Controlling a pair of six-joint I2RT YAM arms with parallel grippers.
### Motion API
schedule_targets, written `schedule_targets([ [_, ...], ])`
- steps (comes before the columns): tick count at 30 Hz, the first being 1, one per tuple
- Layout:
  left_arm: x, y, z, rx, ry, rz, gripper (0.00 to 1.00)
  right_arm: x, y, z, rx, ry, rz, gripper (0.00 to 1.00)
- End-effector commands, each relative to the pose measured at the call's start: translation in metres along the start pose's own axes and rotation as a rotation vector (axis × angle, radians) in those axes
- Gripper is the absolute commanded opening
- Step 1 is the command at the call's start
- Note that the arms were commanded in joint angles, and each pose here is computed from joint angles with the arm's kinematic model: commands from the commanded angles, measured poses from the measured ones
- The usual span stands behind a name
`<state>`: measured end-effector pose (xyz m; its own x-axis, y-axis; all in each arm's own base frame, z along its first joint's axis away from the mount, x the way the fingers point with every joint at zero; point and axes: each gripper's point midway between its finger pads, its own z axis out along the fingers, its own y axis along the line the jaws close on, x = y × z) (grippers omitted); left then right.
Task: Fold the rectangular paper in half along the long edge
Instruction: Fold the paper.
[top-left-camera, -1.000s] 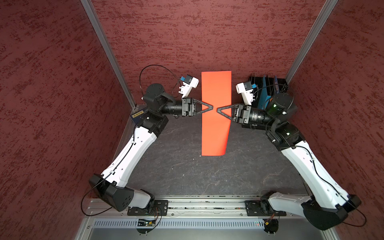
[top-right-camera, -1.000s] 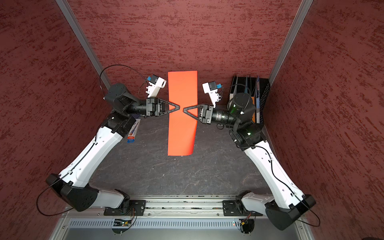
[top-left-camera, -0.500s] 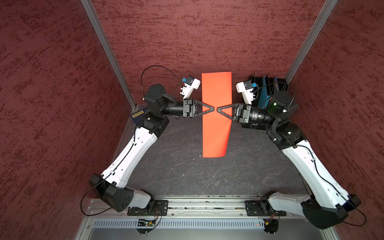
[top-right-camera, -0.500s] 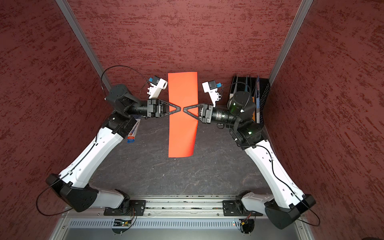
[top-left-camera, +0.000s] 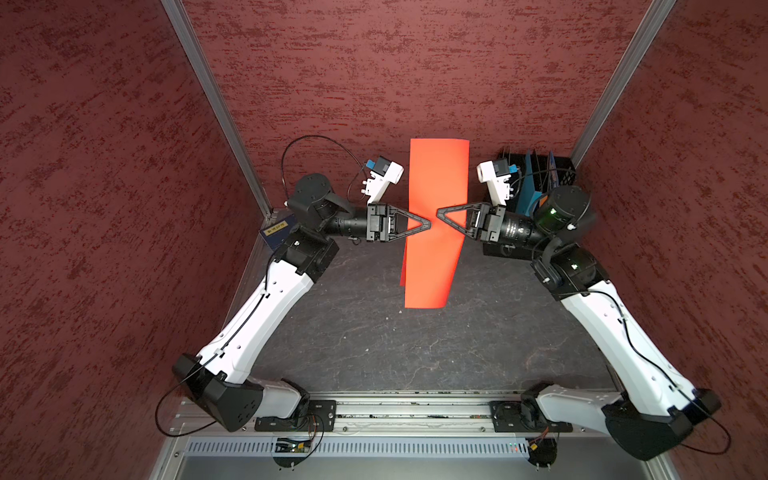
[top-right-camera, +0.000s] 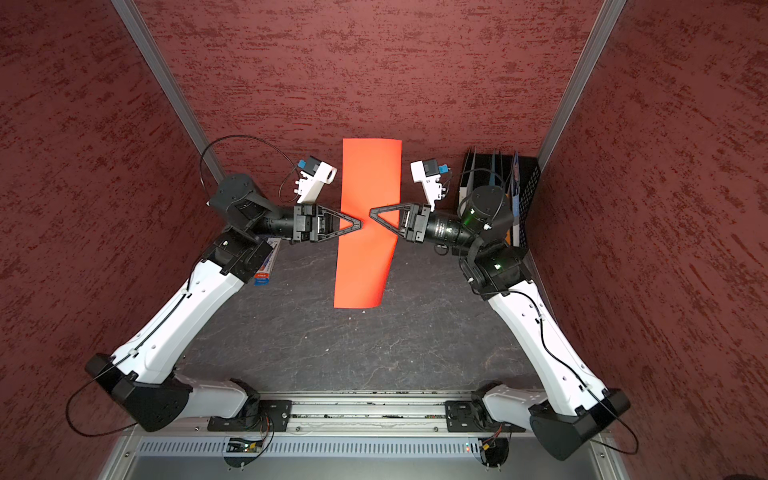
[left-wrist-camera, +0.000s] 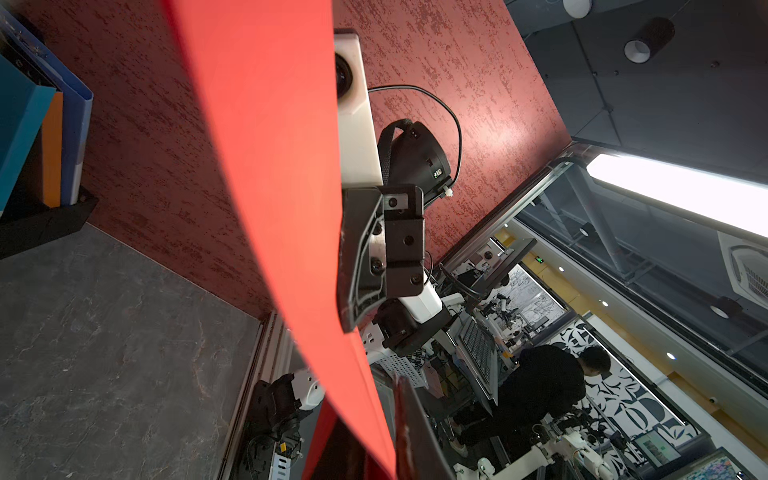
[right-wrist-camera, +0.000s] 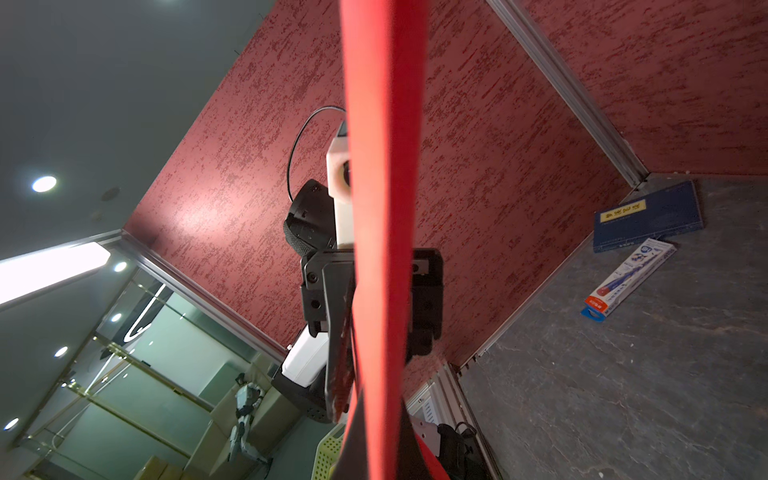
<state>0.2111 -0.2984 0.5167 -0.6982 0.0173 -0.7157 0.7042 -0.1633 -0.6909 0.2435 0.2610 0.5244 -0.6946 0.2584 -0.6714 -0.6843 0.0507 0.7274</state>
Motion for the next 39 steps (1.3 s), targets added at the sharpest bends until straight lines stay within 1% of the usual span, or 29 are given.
schedule_targets([
  [1,0.005,-0.02,-0.003,0.018,0.001,0.035,0.16,-0.012,0.016,-0.006,-0.07,-0.044,-0.015,0.0],
  [7,0.008,-0.026,-0.006,0.019,0.003,0.039,0.16,-0.014,0.023,-0.007,-0.124,-0.013,-0.004,0.0],
  [12,0.008,-0.024,-0.005,0.018,0.001,0.038,0.16,-0.014,0.022,-0.006,-0.126,-0.008,0.003,0.0],
  [19,0.007,-0.02,-0.004,0.016,0.002,0.031,0.16,-0.015,0.029,-0.008,-0.132,-0.009,-0.024,0.0],
  [24,0.007,-0.018,-0.004,0.015,-0.001,0.03,0.16,-0.014,0.031,-0.009,-0.122,-0.007,-0.041,0.0],
  [26,0.006,-0.016,-0.004,0.012,-0.003,0.027,0.13,-0.013,0.031,-0.01,-0.112,-0.001,-0.049,0.0],
  [28,0.007,-0.015,-0.003,0.011,-0.002,0.025,0.11,-0.012,0.032,-0.01,-0.099,0.009,-0.063,0.0],
  [33,0.007,-0.007,-0.002,0.001,-0.002,0.007,0.12,-0.009,0.036,-0.013,-0.077,0.02,-0.096,0.0],
  [39,0.006,0.005,0.0,-0.017,-0.011,-0.02,0.15,-0.006,0.037,-0.012,-0.069,0.031,-0.103,0.0],
])
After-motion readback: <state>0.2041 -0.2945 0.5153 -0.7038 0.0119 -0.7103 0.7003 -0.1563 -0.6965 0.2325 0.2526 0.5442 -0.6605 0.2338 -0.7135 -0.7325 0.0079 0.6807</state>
